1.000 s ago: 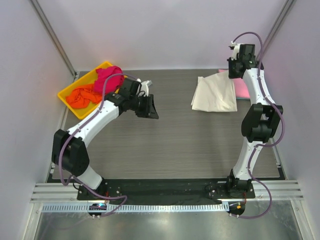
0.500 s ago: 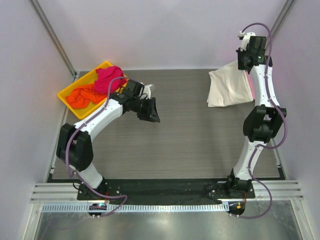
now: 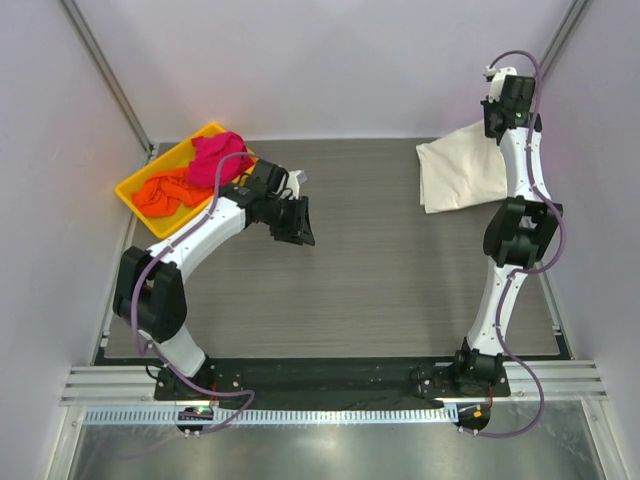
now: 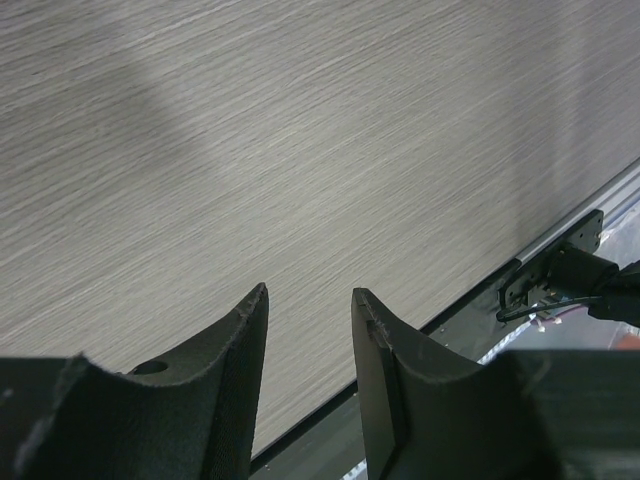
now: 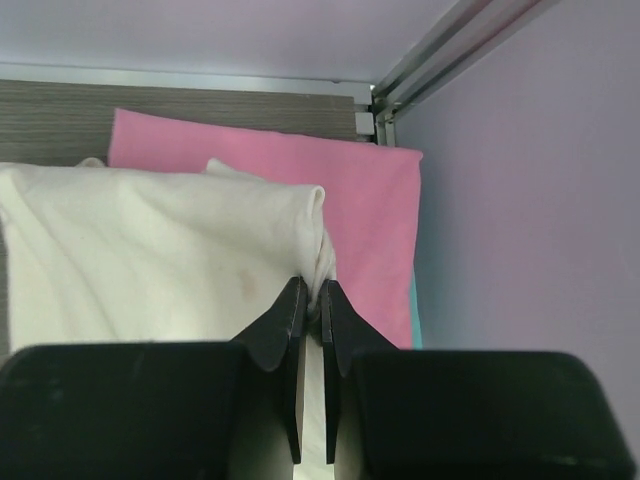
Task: Fold and stack the t-shirts
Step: Neatly place the folded tshirt to the corner
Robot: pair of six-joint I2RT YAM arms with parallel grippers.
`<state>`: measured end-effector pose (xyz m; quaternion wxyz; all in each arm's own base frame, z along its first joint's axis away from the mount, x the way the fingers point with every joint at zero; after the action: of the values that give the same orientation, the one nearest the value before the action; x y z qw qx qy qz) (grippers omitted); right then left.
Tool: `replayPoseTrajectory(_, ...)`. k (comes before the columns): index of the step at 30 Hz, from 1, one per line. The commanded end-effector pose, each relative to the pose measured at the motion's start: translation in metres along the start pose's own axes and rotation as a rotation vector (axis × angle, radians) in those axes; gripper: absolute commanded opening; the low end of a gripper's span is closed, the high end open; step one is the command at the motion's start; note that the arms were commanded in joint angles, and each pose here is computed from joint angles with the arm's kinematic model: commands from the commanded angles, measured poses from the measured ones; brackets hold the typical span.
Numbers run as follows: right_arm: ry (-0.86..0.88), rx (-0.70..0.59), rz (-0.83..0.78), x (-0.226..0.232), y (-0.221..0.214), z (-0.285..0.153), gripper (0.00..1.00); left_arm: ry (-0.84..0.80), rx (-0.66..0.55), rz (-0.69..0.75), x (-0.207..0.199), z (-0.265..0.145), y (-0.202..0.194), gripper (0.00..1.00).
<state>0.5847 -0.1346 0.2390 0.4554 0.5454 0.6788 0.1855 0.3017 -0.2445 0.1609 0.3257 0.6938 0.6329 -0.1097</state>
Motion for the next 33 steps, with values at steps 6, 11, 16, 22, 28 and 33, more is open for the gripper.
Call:
replayPoseTrajectory(6,-0.111,-0.131,0.034,-0.054,0.029,-0.01,0.01,-0.016,-0.034,0.016,-0.007,-0.004,0.011,0.41)
replayPoseTrajectory(11,-0.128,-0.165,0.047,-0.062,0.04,-0.031,0.01,-0.007,-0.053,0.019,-0.006,-0.009,0.01,0.41)
replayPoseTrajectory(16,-0.138,-0.212,0.067,-0.074,0.05,-0.035,0.01,0.008,-0.066,0.022,-0.003,-0.009,0.011,0.41)
replayPoseTrajectory(22,-0.142,-0.19,0.093,-0.076,0.039,-0.021,0.01,-0.015,-0.045,0.015,-0.005,-0.003,0.01,0.42)
replayPoseTrajectory(28,-0.162,-0.235,0.128,-0.084,0.043,-0.022,0.01,0.001,-0.048,0.017,-0.003,-0.002,0.012,0.42)
replayPoseTrajectory(33,-0.192,-0.252,0.198,-0.101,0.028,0.003,0.01,0.012,-0.04,0.015,-0.001,0.001,0.014,0.42)
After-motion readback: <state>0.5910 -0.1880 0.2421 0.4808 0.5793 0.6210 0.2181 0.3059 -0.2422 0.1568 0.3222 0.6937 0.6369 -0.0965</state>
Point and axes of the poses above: each gripper's point midway between its finger pads, its own z axis out along the fingers, its own x axis along the line the jaws close on, y = z × x, the point moved 2 cm from there along -z, back along the fingers, and after that the axes turned 8 degrees about -z, right-handed, at the moved point
